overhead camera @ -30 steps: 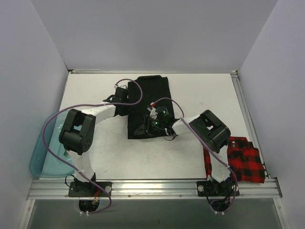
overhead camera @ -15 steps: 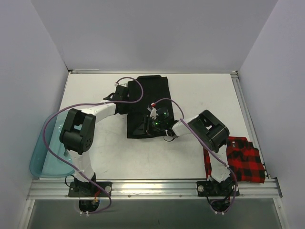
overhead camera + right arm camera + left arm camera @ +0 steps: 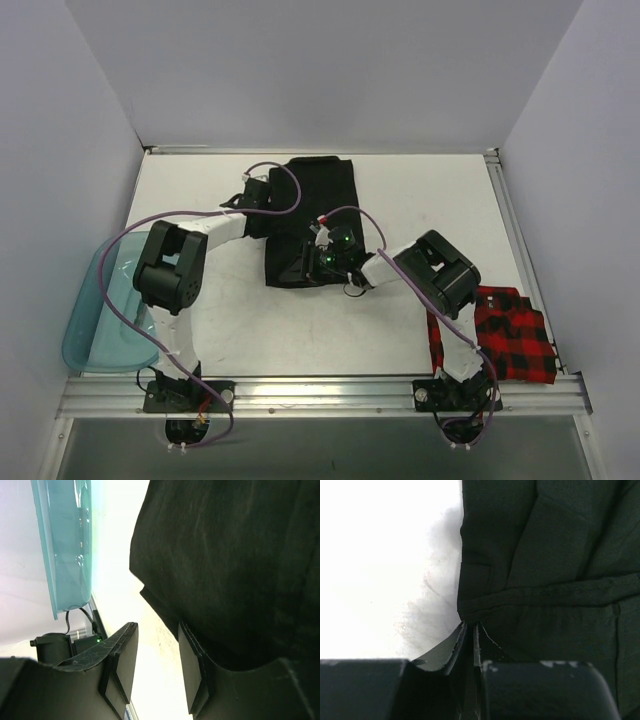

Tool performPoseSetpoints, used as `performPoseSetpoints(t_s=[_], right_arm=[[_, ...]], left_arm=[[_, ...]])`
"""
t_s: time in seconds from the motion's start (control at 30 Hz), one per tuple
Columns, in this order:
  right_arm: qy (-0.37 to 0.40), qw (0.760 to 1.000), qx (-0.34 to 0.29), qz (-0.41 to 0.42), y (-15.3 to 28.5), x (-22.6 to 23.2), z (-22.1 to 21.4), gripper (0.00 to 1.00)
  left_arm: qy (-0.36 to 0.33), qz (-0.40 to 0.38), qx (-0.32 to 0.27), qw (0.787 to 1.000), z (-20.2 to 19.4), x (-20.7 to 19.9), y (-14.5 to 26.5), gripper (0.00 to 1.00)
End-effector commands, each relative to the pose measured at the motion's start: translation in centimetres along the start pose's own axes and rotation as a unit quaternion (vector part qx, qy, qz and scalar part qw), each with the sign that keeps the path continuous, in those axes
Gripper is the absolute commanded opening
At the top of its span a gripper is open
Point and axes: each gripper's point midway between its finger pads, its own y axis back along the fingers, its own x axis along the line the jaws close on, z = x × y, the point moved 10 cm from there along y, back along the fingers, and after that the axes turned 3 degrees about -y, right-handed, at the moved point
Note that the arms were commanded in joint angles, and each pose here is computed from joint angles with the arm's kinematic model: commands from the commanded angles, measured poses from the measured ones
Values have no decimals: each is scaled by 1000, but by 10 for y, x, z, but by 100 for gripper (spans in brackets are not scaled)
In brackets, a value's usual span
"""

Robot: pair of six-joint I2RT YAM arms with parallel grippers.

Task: Fold and stack the long sleeve shirts
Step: Fold the shirt

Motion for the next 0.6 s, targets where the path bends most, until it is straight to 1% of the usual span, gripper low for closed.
performPoseSetpoints(t_s=[0.0,0.23,0.27,0.3,0.43,0.47,0.53,0.57], right_arm=[[-45,996,42,-70,5,-32,-27,39],[-56,994,48,-76,9,-33,-31,39],[-62,993,52,-81,10,-34,-32,39],[-64,993,54,-84,11,-35,-34,39],[-69,993,61,-76,15,-30,-36,39],[-66,993,63,-74,16,-28,-35,39],[-55,995,56,-60,22,-16,-27,39],[-52,995,55,-59,25,-11,-23,39]], left_arm=[[17,2,-97,995,42,3,-8,15],[40,12,-120,992,47,11,-17,15],[43,7,-136,990,51,10,-16,16],[45,6,-138,989,50,11,-16,16],[47,0,-142,989,52,10,-13,31],[47,-4,-143,989,52,10,-11,36],[51,-22,-148,987,52,8,2,43],[55,-26,-153,986,53,7,8,51]])
